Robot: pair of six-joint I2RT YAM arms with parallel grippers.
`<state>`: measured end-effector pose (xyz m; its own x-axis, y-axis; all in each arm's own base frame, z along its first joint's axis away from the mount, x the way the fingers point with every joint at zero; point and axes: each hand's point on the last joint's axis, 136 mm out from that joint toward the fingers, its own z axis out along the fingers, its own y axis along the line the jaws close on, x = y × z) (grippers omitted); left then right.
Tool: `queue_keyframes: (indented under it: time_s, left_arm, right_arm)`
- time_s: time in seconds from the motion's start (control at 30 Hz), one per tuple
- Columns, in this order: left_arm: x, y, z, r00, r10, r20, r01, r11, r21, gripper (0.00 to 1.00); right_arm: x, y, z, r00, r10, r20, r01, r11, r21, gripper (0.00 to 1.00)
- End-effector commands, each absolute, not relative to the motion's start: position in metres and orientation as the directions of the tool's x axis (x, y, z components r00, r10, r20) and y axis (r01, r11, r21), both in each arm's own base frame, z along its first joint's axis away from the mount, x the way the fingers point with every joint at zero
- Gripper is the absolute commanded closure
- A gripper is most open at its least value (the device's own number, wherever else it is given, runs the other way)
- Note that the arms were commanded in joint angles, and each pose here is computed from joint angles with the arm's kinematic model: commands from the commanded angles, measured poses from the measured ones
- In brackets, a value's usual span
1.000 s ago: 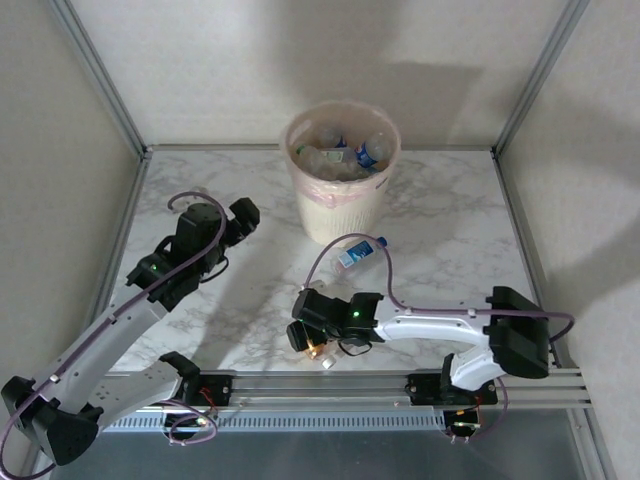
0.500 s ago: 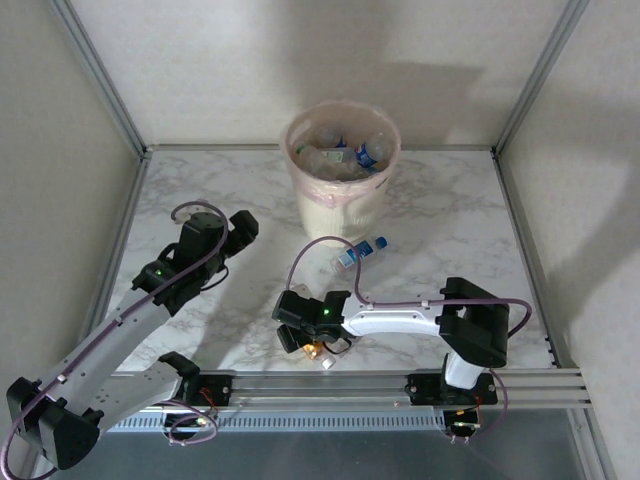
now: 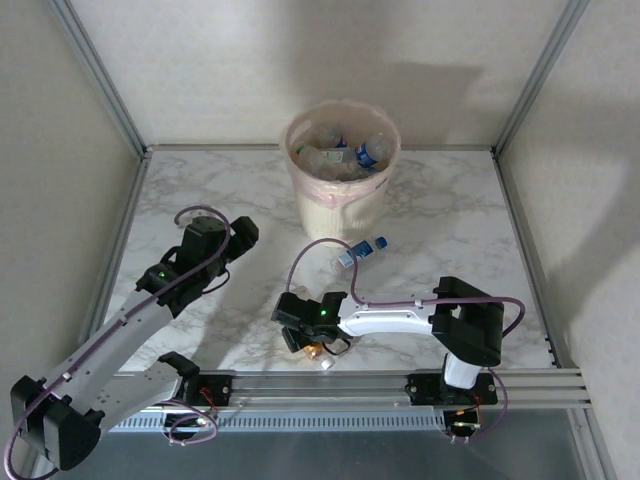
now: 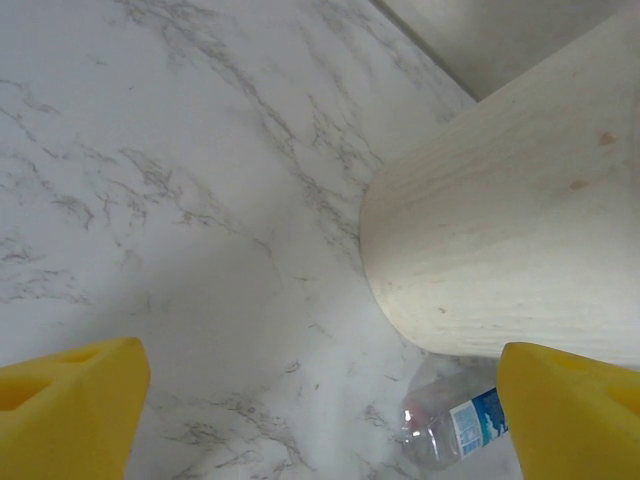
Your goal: Put the plastic bottles in the bin
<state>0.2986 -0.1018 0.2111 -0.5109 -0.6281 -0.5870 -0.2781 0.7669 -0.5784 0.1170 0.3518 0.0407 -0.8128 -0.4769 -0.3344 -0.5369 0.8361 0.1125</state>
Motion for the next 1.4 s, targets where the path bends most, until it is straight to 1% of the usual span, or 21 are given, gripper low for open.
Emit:
queue_keyframes:
  time_s: [0.0, 0.1, 0.37, 0.47, 0.53, 0.67, 0.83, 0.93, 1.03, 1.13, 1.2, 1.37]
  left_arm:
    - [0.299, -0.101, 0.203, -0.517, -0.64, -0.568, -0.292, 0.756, -0.586, 0.11]
    - [0.299, -0.103, 0.198, -0.526, -0.641, -0.559, -0.294, 0.754, -0.588, 0.12]
    - [0.299, -0.1, 0.195, -0.524, -0.643, -0.558, -0.302, 0.754, -0.584, 0.13]
    - [0.3, -0.1, 0.196, -0.524, -0.645, -0.556, -0.303, 0.751, -0.587, 0.13]
    - [0.3, -0.101, 0.197, -0.524, -0.649, -0.551, -0.301, 0.747, -0.593, 0.13]
    - [0.302, -0.107, 0.2, -0.533, -0.657, -0.534, -0.285, 0.733, -0.618, 0.14]
    - [0.302, -0.114, 0.206, -0.549, -0.655, -0.519, -0.257, 0.723, -0.641, 0.14]
    - [0.302, -0.118, 0.207, -0.559, -0.653, -0.511, -0.243, 0.719, -0.651, 0.15]
    - [0.301, -0.121, 0.208, -0.567, -0.651, -0.505, -0.234, 0.715, -0.659, 0.16]
    - [0.3, -0.121, 0.209, -0.568, -0.65, -0.505, -0.229, 0.714, -0.661, 0.16]
    - [0.299, -0.12, 0.211, -0.567, -0.649, -0.507, -0.226, 0.715, -0.662, 0.16]
    - [0.298, -0.119, 0.21, -0.567, -0.646, -0.511, -0.227, 0.719, -0.657, 0.15]
  right_arm:
    - [0.117, 0.352, 0.053, -0.814, -0.46, -0.355, -0.526, 0.842, 0.116, 0.37]
    - [0.12, 0.353, 0.066, -0.811, -0.438, -0.387, -0.521, 0.842, 0.138, 0.43]
    - [0.127, 0.356, 0.107, -0.8, -0.376, -0.467, -0.506, 0.842, 0.189, 0.48]
    - [0.13, 0.361, 0.143, -0.786, -0.327, -0.524, -0.508, 0.825, 0.247, 0.5]
    - [0.135, 0.364, 0.181, -0.764, -0.275, -0.584, -0.514, 0.806, 0.292, 0.5]
    - [0.151, 0.359, 0.245, -0.718, -0.183, -0.672, -0.504, 0.802, 0.321, 0.49]
    - [0.19, 0.333, 0.328, -0.653, 0.007, -0.757, -0.448, 0.803, 0.393, 0.49]
    - [0.227, 0.306, 0.37, -0.611, 0.125, -0.782, -0.404, 0.8, 0.444, 0.48]
    - [0.258, 0.283, 0.417, -0.54, 0.215, -0.814, -0.395, 0.789, 0.471, 0.48]
    - [0.29, 0.263, 0.456, -0.467, 0.274, -0.841, -0.372, 0.802, 0.468, 0.47]
    - [0.315, 0.253, 0.47, -0.442, 0.29, -0.849, -0.356, 0.812, 0.463, 0.46]
    - [0.38, 0.23, 0.47, -0.441, 0.323, -0.837, -0.289, 0.832, 0.473, 0.46]
